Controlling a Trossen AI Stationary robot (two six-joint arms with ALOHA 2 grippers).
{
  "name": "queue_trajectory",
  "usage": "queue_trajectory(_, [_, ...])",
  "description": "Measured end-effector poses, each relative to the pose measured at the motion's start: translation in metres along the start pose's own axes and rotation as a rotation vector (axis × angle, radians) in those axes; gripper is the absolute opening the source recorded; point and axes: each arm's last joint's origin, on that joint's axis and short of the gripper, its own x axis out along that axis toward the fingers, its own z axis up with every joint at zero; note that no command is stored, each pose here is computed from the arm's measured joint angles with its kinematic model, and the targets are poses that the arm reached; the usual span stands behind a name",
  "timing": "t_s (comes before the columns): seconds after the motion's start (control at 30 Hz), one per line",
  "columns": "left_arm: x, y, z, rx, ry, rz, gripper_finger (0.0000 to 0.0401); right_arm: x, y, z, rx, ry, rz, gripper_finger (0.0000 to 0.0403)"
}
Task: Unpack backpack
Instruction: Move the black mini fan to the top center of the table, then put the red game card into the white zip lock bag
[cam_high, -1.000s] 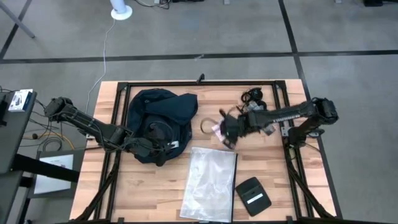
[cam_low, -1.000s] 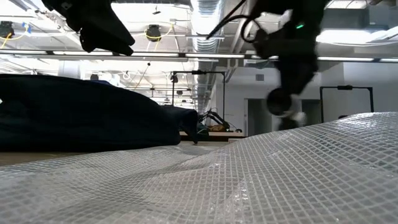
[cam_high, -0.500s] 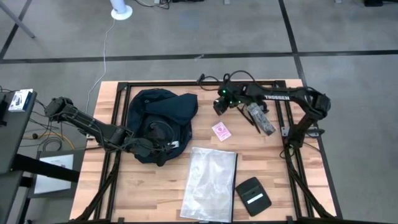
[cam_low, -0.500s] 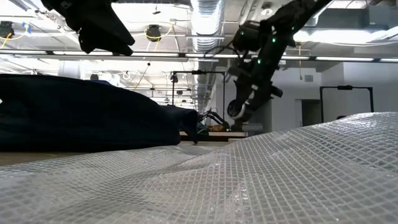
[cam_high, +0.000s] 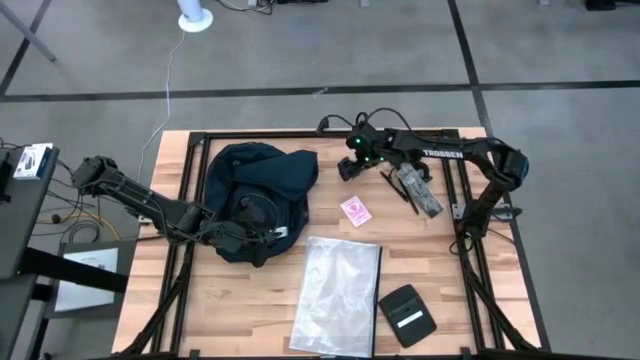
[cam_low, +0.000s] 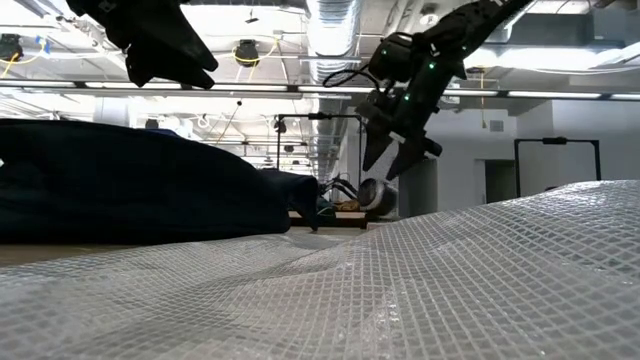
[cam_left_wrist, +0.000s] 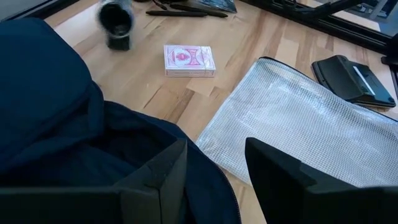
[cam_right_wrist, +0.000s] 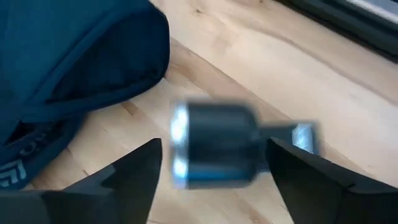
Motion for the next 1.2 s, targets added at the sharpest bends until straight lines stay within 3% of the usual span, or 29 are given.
queue_trajectory(0.3, [0.000, 0.000, 0.000, -0.020, 0.000, 0.001, 0.0152, -0.028, 0.018, 0.014, -0.053, 0.070, -0.011, 0.0347])
queue_trajectory(0.73, [0.000, 0.000, 0.000, -0.021, 0.002, 0.002, 0.0152, -0.048, 0.070, -0.008, -0.167, 0.116, 0.062, 0.0341])
queue_trajectory(1.2, [0.000, 0.000, -0.002, 0.004, 0.034, -0.015, 0.0152, -0.051, 0.082, -0.022, -0.138, 0.160, 0.054, 0.0340])
